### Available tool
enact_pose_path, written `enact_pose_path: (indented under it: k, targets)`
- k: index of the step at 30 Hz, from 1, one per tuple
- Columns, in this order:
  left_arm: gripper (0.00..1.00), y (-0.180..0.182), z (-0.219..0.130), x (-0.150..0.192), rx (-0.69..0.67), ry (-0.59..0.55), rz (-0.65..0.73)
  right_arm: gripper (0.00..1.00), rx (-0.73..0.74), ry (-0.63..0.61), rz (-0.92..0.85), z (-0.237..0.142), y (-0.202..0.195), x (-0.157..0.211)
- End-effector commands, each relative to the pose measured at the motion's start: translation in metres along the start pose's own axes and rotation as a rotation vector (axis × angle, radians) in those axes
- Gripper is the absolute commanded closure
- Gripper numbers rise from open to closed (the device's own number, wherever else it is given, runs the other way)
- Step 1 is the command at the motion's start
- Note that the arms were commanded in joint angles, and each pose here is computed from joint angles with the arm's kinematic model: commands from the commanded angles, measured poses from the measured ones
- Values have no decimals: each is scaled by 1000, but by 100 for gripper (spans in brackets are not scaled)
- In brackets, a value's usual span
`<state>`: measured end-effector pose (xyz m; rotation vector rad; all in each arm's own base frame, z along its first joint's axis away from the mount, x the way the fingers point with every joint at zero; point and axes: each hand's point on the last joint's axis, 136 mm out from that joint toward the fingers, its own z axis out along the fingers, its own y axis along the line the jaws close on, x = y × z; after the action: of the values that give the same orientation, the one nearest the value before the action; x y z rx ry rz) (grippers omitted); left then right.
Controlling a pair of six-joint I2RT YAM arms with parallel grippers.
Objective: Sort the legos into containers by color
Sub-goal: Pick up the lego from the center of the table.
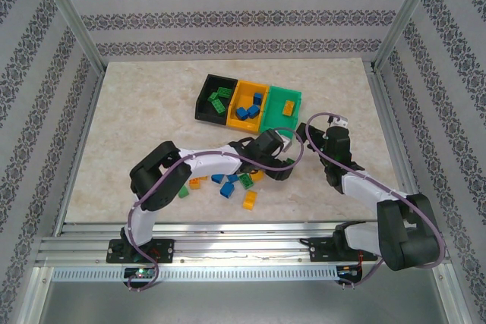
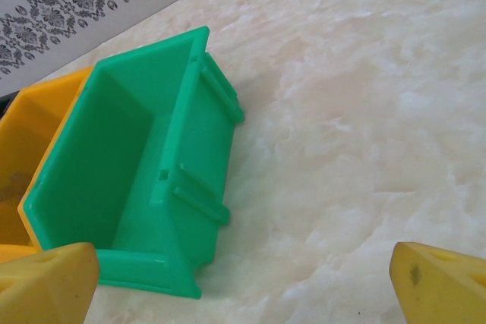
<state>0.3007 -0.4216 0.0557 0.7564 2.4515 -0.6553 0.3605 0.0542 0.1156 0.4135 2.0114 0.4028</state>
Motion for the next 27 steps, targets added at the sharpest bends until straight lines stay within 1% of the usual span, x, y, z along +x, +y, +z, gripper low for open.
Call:
enact_pose_path:
  k: [1, 8, 15, 19, 20, 24, 25, 27]
  targets:
    - [30, -17, 4, -10, 7, -21, -21, 2, 20, -26, 6, -2, -6, -6]
    - [30, -14, 17, 2, -70, 88, 56, 2, 17, -23, 10, -2, -6, -5]
    - [30, -10, 30, 15, -121, 142, 83, 2, 28, -28, 11, -2, -9, -6]
    - [32, -10, 37, 21, -120, 158, 84, 2, 33, -36, 14, -4, -11, -7]
    - [34, -11, 38, 21, -120, 162, 85, 2, 36, -38, 15, -4, -12, -7]
    - [51, -15, 37, 19, -98, 158, 101, 2, 38, -35, 19, -3, -12, -7]
    - [52, -15, 37, 20, -99, 155, 103, 2, 36, -31, 22, -2, -12, -6]
    - [59, -14, 35, 19, -100, 148, 103, 2, 30, -27, 25, -1, -11, -6]
